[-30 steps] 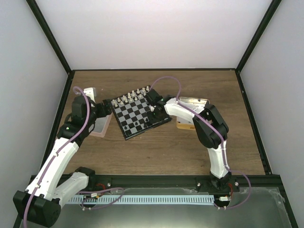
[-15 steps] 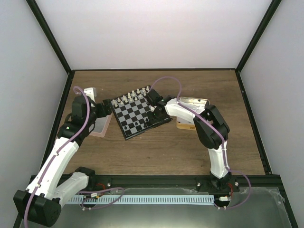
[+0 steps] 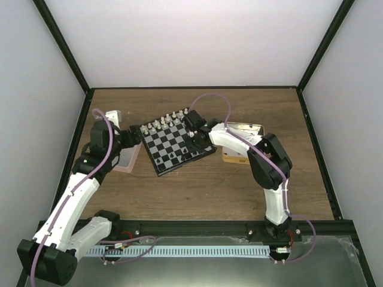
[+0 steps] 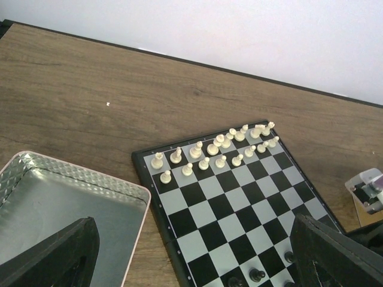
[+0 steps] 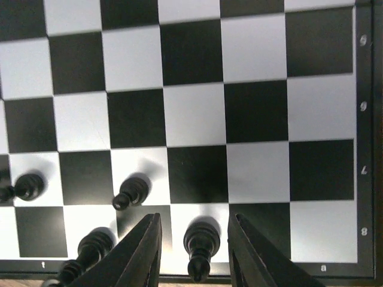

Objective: Set up the chess pieces on the board
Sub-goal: Adjust the chess piece on the chessboard.

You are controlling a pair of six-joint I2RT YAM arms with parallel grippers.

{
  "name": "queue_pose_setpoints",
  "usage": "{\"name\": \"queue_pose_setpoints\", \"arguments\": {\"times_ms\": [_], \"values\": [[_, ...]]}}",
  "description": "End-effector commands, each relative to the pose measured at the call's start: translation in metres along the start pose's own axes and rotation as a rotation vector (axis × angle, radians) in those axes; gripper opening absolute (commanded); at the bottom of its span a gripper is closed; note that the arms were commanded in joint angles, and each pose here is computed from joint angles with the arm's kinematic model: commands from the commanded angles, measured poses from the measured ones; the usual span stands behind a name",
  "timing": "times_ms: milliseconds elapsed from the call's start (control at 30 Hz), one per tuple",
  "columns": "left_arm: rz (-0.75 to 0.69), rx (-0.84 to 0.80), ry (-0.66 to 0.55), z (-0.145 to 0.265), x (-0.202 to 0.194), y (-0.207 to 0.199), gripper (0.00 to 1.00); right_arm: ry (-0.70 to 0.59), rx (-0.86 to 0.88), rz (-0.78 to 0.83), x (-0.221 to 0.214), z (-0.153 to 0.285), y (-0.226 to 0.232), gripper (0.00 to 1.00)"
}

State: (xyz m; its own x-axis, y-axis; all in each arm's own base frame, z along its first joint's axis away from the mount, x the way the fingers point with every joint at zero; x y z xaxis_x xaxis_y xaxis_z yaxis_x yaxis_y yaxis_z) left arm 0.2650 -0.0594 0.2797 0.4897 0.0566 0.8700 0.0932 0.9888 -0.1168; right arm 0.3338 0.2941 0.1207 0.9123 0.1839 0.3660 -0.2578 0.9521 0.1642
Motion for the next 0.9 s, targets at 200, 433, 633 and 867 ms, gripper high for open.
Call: {"name": "queue_pose_setpoints", "arguments": {"times_ms": [200,433,633,867], "values": [[0.015,0.007,-0.039,0.005,0.002,0.003,0.90,-0.098,0.046,0.046,0.025,0.007,0.028,0.29],[0.017,0.006,-0.035,0.004,0.001,0.003,0.90,-0.085,0.058,0.076,0.027,-0.005,0.034,0.24],[0.017,0.003,-0.029,0.003,0.000,0.003,0.90,-0.044,0.077,0.096,0.022,-0.014,0.040,0.20],[0.020,0.003,-0.028,0.002,0.000,0.004,0.90,-0.023,0.086,0.109,0.016,-0.016,0.043,0.22]]}}
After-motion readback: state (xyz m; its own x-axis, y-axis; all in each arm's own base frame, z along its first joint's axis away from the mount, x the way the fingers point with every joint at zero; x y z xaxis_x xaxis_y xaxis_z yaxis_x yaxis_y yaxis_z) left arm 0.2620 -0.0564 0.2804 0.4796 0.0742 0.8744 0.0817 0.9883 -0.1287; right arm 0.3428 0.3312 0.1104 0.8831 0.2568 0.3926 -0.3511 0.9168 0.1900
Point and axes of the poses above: each gripper's point midway between its finger pads, its own z axis back along the fingers, its own y axis along the line the jaws close on, x = y × z, the point moved 6 cm from there along z, back along the fingers, and after that the axes turned 10 degrees about -z, right-handed, at the moved point
